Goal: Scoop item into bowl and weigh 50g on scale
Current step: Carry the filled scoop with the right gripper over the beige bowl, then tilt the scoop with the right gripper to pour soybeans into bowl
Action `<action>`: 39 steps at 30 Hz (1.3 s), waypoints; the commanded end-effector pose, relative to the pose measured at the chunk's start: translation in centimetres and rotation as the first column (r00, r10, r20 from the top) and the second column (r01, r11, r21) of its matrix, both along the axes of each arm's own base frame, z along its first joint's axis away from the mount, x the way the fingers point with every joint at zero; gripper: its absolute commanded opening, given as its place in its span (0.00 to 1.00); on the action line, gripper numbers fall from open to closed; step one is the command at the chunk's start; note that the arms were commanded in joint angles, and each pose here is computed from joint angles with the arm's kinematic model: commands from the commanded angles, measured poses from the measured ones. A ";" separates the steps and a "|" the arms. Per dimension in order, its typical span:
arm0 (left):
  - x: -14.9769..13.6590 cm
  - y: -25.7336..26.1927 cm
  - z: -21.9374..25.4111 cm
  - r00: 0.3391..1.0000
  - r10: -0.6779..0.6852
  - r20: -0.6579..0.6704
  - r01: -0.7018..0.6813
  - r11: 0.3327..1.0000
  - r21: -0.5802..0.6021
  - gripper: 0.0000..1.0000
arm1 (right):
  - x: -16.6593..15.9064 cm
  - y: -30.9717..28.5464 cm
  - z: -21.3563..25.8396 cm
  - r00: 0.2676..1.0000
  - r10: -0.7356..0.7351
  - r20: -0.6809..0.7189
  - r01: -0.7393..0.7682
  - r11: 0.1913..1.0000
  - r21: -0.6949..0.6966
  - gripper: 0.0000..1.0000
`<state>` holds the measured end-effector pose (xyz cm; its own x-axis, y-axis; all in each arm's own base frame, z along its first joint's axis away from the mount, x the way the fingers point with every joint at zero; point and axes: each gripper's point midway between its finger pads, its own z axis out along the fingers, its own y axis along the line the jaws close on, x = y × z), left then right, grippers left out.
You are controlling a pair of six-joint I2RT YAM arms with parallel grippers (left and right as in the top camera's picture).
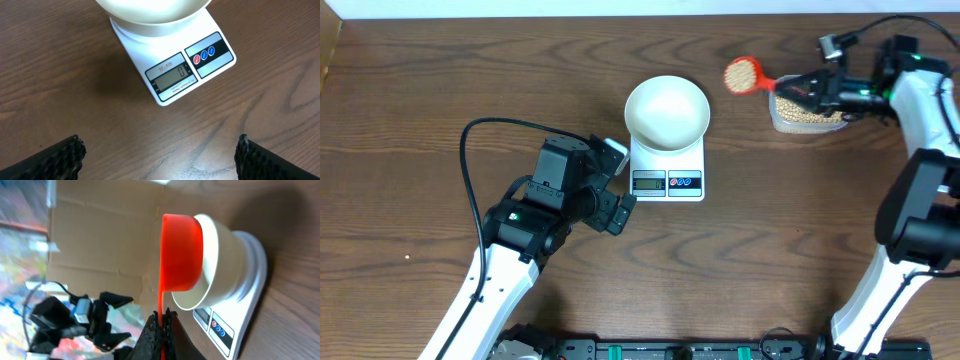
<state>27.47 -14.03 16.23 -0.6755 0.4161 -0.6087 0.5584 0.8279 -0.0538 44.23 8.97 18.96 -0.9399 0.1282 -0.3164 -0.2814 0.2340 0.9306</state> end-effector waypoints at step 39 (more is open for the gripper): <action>0.0 0.2 -0.4 1.000 0.011 -0.009 -0.011 1.000 0.013 0.98 | -0.3 11.6 -4.6 0.934 0.332 0.133 -0.148 0.698 -0.701 0.01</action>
<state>27.46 -14.02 16.22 -0.6757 0.4162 -0.6084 0.5583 0.8279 -0.0538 43.59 20.29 14.10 -0.8343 -0.3635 -0.4145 -0.5475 0.6351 0.5448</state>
